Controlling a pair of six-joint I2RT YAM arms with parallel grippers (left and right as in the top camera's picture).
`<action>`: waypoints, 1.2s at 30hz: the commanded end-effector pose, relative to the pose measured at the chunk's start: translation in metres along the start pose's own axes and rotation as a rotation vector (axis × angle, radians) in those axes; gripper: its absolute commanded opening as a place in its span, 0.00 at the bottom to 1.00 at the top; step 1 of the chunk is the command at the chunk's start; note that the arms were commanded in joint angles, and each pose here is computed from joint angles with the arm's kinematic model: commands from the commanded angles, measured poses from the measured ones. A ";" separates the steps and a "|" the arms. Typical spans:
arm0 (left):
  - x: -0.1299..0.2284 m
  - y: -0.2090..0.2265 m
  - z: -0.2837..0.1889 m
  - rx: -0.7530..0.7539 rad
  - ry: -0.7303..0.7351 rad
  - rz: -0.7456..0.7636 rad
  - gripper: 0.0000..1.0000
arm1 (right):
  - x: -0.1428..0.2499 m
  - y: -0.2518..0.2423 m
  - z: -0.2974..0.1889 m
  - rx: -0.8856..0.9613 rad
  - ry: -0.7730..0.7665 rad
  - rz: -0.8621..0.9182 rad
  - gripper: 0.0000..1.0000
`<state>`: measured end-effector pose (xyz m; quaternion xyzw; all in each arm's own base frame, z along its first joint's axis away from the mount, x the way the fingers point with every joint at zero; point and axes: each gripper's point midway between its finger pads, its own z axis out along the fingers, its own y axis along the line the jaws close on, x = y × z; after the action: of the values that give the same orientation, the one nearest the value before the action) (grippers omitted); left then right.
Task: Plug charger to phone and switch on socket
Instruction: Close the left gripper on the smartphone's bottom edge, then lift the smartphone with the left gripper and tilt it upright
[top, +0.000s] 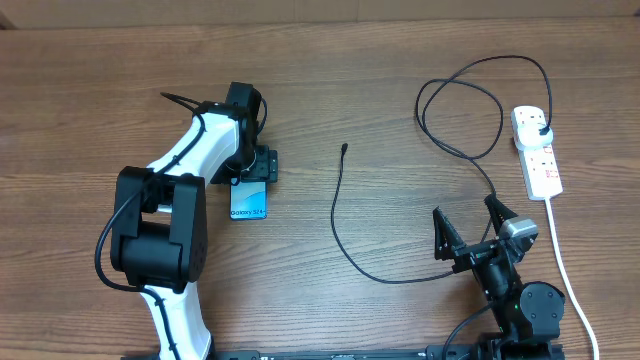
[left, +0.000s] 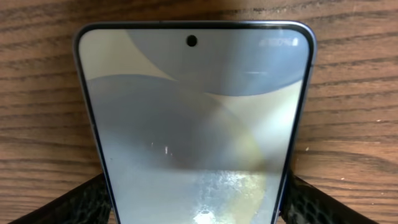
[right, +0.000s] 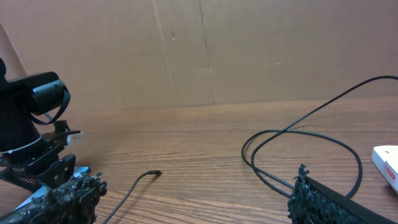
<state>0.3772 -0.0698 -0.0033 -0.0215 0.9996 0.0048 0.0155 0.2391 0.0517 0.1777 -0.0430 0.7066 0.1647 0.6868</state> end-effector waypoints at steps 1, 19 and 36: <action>0.022 -0.001 0.034 0.009 0.096 0.001 0.82 | 0.002 0.001 0.000 -0.005 -0.003 -0.002 1.00; 0.016 -0.003 0.018 0.010 0.107 -0.001 0.76 | 0.002 0.001 0.000 -0.005 -0.003 -0.002 1.00; -0.021 -0.018 -0.055 0.064 0.064 -0.019 0.76 | 0.002 0.001 0.000 -0.005 -0.003 -0.002 1.00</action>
<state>0.3847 -0.0792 0.0333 -0.0222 0.9992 -0.0079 -0.0335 0.2391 0.0517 0.1776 -0.0428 0.7068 0.1649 0.6866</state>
